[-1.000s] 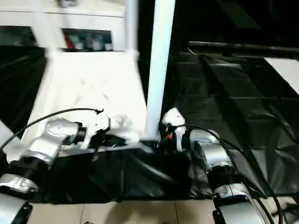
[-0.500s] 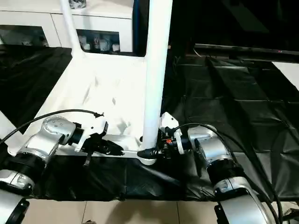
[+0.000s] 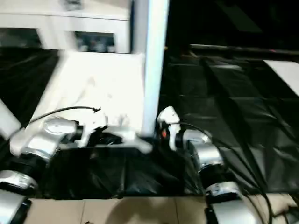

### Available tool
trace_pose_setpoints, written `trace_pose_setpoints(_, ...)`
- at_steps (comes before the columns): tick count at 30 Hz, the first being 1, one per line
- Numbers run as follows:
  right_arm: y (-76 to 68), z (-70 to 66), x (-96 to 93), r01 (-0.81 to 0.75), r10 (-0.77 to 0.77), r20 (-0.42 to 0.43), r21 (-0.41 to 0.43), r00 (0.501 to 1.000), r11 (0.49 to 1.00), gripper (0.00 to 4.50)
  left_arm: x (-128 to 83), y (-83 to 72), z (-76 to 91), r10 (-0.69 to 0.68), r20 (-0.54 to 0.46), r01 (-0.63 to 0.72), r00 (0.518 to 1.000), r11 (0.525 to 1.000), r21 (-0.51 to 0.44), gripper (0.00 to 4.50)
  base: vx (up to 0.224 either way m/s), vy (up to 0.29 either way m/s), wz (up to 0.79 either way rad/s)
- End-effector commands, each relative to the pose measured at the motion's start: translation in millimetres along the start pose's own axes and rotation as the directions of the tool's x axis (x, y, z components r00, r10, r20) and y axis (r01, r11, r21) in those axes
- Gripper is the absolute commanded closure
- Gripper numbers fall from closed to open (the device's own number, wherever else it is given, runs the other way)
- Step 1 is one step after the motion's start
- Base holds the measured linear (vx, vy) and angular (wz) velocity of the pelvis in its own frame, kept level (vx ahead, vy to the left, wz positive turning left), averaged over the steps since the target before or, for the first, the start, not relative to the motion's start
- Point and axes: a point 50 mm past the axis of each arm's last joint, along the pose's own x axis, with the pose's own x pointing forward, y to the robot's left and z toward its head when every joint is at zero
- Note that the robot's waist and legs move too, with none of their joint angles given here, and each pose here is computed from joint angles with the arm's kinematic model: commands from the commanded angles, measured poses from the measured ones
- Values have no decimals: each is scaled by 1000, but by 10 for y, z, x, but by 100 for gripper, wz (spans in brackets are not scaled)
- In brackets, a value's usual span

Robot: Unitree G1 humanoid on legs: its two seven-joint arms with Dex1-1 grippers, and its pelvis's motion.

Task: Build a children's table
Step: Rotate leg to tighten

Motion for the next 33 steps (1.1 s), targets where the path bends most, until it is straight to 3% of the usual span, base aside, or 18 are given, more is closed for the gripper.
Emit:
trace_pose_setpoints(1,147,-133,158,77,-76,-30,27,997,997,194,225,-122,164,32,53,-31,998,999,-6,450,0,0,0)
trace_pose_setpoints(4,162,-151,191,128,-127,-25,53,992,990,194,285,-169,187,32,59,-32,998,999,-8,450,0,0,0)
trace_pose_setpoints(5,229,-188,276,214,-212,-26,87,977,973,194,413,-272,237,23,85,-21,996,999,-24,450,0,0,0)
trace_pose_setpoints(7,272,-190,323,236,-236,-19,113,972,965,194,459,-305,257,19,91,-17,996,1000,-21,450,0,0,0)
trace_pose_setpoints(10,293,-172,344,237,-236,-15,76,972,969,194,456,-291,246,27,79,-26,997,1000,-9,450,0,0,0)
trace_pose_setpoints(12,229,-135,309,268,-268,-6,-20,963,963,194,406,-253,218,41,60,-41,997,999,2,450,0,0,0)
trace_pose_setpoints(14,175,-112,273,285,-285,8,-33,958,958,125,375,-244,207,48,49,-48,998,999,5,450,0,0,0)
trace_pose_setpoints(16,136,-90,244,291,-290,21,-35,957,956,115,350,-240,195,51,36,-52,998,999,9,450,0,0,0)
trace_pose_setpoints(20,138,-49,163,120,-121,-2,-76,993,990,79,251,-195,135,30,1,-30,1000,999,35,450,0,0,0)
trace_pose_setpoints(24,187,-34,100,-49,45,-33,-122,998,991,79,159,-158,95,-26,-20,27,999,998,56,450,0,0,0)
trace_pose_setpoints(29,262,-14,-65,-405,388,-137,-125,911,906,79,-45,-91,34,-164,-87,173,983,979,109,450,0,0,0)
trace_pose_setpoints(33,261,-15,-106,-498,474,-192,-102,859,861,110,-106,-59,29,-208,-116,221,971,968,120,450,0,0,0)
